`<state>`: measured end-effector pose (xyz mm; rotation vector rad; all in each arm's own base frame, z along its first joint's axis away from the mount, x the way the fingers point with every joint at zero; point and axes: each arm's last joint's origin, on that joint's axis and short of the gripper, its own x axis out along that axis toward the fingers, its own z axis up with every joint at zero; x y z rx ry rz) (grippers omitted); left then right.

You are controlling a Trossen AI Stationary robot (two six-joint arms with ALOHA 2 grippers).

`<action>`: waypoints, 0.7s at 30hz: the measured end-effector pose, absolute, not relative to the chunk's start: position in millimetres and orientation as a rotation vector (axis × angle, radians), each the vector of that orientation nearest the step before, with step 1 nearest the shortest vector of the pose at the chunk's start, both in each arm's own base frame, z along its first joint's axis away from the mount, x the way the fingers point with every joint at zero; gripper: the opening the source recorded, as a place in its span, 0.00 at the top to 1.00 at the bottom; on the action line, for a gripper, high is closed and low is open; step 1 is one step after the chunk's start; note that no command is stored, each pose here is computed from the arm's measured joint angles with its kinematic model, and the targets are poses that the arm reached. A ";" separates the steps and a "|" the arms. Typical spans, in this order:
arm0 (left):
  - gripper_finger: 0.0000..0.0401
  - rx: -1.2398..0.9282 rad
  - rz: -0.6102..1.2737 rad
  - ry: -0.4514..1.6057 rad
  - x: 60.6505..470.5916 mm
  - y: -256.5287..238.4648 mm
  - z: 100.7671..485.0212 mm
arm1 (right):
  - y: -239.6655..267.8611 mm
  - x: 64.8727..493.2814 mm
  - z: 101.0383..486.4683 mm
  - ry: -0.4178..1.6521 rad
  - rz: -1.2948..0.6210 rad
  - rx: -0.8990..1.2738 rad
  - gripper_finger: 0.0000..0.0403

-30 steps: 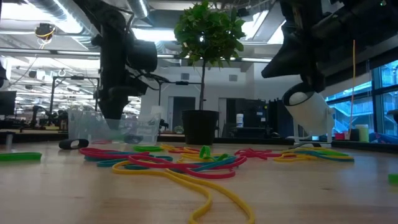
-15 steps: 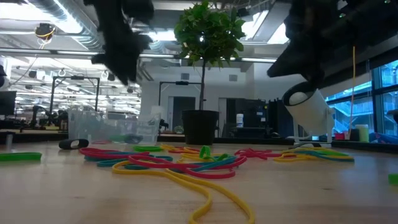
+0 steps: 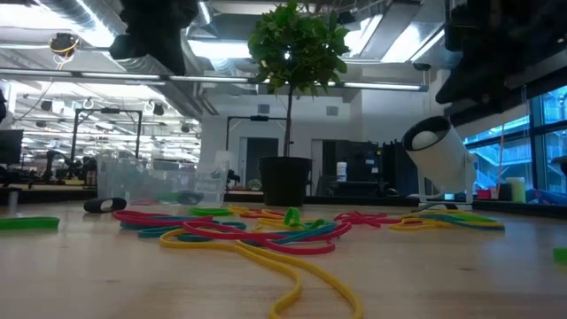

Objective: Pick and place rubber bands into bin
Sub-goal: Put the green rubber band into the transparent bin

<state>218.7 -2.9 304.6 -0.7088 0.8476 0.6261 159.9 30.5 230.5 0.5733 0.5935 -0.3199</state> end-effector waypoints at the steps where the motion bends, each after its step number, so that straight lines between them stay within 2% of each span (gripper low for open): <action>1: 1.00 -0.708 0.621 0.856 220.5 -8.5 302.7 | 30.5 159.9 230.4 0.596 -0.316 0.560 0.97; 6: 1.00 -0.695 0.678 0.866 232.2 -31.6 285.3 | 30.9 162.5 230.4 0.594 -0.293 0.475 0.97; 11: 1.00 -0.705 0.607 0.896 245.7 -47.6 260.1 | 31.4 165.5 229.9 0.595 -0.268 0.392 0.97; 21: 1.00 -0.589 0.418 0.842 251.6 -62.8 245.4 | 35.8 177.7 224.8 0.589 -0.288 0.488 0.99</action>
